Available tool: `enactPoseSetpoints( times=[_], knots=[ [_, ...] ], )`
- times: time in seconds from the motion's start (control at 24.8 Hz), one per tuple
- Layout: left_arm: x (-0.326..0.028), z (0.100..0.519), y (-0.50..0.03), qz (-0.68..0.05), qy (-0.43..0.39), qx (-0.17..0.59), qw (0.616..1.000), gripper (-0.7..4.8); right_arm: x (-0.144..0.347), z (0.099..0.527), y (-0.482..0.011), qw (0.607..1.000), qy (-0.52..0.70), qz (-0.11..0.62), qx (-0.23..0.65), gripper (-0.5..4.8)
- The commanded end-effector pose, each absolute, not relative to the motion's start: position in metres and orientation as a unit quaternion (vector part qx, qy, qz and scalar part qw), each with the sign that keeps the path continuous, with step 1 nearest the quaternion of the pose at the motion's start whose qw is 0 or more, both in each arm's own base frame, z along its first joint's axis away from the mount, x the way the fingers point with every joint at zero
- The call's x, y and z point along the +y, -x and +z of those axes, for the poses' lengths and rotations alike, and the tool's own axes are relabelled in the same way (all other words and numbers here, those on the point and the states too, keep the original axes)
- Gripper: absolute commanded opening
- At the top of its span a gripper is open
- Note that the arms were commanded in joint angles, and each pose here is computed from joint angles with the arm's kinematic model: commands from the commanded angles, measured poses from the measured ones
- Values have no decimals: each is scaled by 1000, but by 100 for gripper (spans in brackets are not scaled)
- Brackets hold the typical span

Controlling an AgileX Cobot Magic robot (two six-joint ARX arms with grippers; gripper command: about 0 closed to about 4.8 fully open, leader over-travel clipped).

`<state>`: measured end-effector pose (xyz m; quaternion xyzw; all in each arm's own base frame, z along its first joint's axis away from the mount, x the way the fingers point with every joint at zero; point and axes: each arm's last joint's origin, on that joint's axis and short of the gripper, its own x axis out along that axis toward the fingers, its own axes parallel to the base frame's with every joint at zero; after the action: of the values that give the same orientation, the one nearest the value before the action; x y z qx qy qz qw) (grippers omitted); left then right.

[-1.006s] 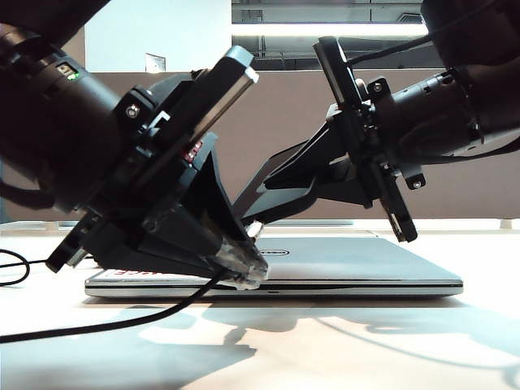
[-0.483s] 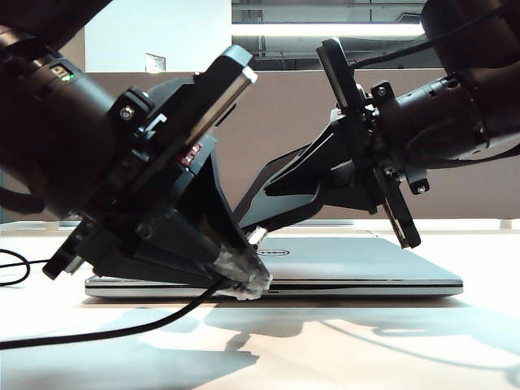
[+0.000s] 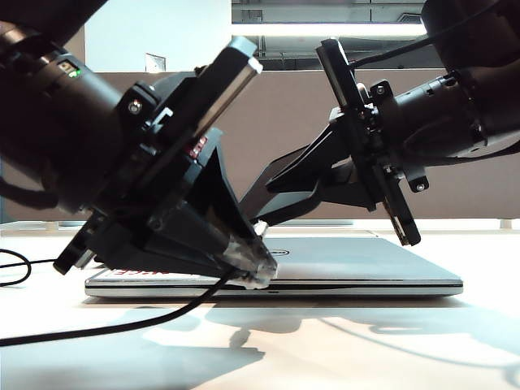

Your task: Pick up the charging cable and the phone, plug the charging cable into the charging port on the phone, and finally place them back on the table.

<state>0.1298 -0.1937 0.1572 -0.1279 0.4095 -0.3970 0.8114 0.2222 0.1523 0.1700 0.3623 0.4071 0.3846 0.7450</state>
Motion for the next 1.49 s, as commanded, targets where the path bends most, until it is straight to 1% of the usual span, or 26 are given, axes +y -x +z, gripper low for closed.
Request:
enactPoseSetpoints(
  times=[0.04,0.28,0.48,0.6,1.01,1.05,1.09,1.13,1.17,1.37,1.49],
  knots=[
    [-197,167,-134,-405,146,370,823,-6,155,173,-220,729,-365,408,411,-5],
    [-198,168,-134,-408,148,363,824,-6,155,173,-219,716,-363,424,419,-5],
    [-198,168,-134,-408,148,363,824,-6,155,173,-219,721,-351,430,415,-4],
    [-198,168,-134,-408,148,364,824,-6,155,172,-218,717,-346,435,420,-5],
    [-198,168,-134,-408,148,364,824,-4,155,171,-218,719,-345,428,425,-5],
    [-198,168,-134,-408,147,364,824,14,154,171,-218,721,-345,427,424,-5],
    [-197,168,-134,-407,146,365,824,68,154,171,-218,723,-346,424,422,-5],
    [-197,167,-134,-408,140,365,825,169,154,171,-219,725,-346,423,420,-5],
    [-197,167,-134,-410,134,365,825,218,154,171,-219,727,-346,419,419,-5],
    [-196,167,-133,-407,131,371,824,217,151,174,-221,736,-347,414,408,-5],
    [-197,178,-134,-412,109,369,826,218,144,179,-223,751,-346,404,391,-5]
  ],
)
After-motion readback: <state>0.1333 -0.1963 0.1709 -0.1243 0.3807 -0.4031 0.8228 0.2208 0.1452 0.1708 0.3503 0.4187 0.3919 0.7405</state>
